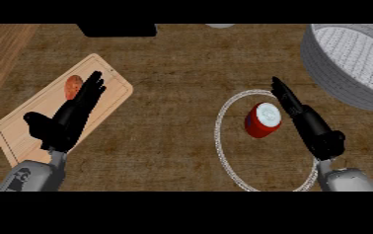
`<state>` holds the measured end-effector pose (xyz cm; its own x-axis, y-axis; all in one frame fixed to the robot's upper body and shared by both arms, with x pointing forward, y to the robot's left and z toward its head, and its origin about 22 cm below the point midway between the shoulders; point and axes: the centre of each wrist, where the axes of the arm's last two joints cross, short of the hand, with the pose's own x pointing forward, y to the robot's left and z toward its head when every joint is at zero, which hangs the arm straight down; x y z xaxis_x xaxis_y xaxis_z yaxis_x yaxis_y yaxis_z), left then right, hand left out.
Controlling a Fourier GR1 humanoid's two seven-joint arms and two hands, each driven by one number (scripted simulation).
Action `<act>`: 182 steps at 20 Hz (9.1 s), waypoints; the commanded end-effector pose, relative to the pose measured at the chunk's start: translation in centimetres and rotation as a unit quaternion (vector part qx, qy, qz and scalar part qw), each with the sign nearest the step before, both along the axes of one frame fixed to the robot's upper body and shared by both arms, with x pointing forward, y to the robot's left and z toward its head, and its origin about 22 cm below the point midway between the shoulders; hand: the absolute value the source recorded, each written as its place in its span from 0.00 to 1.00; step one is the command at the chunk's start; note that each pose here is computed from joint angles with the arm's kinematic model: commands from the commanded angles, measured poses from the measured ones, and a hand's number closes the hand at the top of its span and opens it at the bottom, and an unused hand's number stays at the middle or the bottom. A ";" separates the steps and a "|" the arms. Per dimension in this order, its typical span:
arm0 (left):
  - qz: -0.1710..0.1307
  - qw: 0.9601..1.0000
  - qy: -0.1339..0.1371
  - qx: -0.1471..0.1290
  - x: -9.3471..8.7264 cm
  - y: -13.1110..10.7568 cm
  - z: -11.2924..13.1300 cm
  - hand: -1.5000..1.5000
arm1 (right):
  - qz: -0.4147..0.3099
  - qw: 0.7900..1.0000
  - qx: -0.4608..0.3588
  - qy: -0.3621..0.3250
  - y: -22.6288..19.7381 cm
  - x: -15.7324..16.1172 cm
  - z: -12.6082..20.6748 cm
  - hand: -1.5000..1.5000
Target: Pick the can from the placemat and place it in the basket
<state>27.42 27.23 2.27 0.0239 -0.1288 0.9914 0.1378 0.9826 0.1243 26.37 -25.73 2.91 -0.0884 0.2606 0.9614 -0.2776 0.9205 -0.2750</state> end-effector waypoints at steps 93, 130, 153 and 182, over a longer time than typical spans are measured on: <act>0.119 0.963 0.241 0.017 -5.5 2.2 -7.7 0.50 | -0.009 0.859 -0.501 0.103 9.4 3.7 9.0 0.00; 0.131 0.958 0.255 0.020 -8.3 3.7 -7.0 0.50 | 0.052 0.808 -0.583 0.065 5.9 2.2 0.7 1.00; 0.144 0.959 0.245 0.010 -9.2 3.1 -6.9 0.50 | -0.014 0.965 -0.181 -0.188 -7.8 -5.0 10.9 1.00; 0.095 0.966 0.241 0.025 -6.4 -1.0 -7.8 0.50 | -0.206 0.949 -0.198 -0.132 -23.2 3.0 27.2 1.00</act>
<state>21.99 28.44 -2.60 0.4068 -0.1200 0.9056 -0.0206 0.9899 0.1404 28.18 -47.54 30.96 -0.1290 0.6562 0.7434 0.2223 0.7498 -0.6232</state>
